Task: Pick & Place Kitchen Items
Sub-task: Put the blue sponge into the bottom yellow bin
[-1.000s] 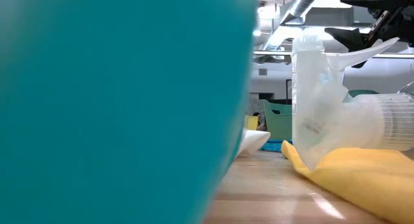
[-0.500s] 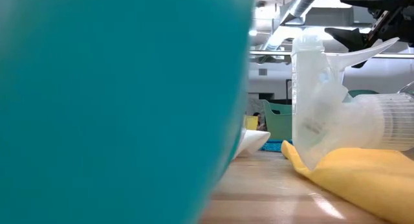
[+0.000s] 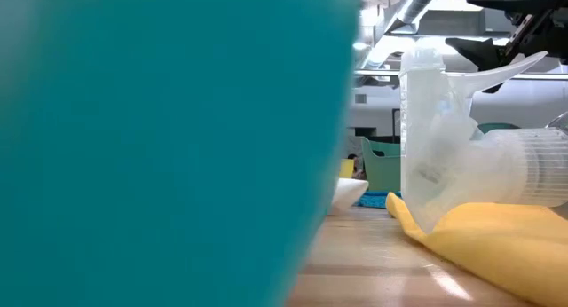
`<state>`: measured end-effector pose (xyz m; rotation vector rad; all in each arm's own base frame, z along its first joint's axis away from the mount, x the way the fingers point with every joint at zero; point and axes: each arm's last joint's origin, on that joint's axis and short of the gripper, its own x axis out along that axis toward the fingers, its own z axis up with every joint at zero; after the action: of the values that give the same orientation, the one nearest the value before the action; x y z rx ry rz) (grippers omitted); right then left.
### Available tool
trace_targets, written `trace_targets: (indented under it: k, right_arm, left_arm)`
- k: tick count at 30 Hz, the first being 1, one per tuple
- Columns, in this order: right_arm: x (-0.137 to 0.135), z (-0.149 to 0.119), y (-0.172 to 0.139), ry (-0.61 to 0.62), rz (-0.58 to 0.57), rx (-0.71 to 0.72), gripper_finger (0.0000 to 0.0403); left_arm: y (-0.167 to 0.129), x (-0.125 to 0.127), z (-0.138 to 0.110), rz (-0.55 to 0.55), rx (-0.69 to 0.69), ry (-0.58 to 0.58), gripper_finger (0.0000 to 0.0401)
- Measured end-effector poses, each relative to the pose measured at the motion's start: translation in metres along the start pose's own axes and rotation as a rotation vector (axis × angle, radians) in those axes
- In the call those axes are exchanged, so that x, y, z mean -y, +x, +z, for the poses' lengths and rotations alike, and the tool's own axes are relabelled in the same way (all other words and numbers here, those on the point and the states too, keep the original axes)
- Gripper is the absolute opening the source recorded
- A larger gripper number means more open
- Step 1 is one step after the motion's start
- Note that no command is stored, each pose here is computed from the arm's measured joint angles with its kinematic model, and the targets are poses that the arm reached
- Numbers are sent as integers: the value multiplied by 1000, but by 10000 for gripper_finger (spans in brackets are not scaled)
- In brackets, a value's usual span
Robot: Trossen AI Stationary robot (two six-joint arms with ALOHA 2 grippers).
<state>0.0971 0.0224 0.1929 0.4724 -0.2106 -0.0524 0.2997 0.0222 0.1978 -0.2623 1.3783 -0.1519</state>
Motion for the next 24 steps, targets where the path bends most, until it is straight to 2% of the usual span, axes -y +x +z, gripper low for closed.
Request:
trace_targets:
  k: [9, 18, 24]
  right_arm:
    - [0, 0, 0, 0, 0, 0, 278]
    - [0, 0, 0, -3, -2, 2, 278]
    - [0, 0, 0, -7, -3, 2, 278]
  left_arm:
    - [-18, 1, -9, 135, -18, 14, 0]
    - [-51, -3, -18, 233, 94, 19, 0]
    - [-73, -3, -21, 287, 224, 23, 0]
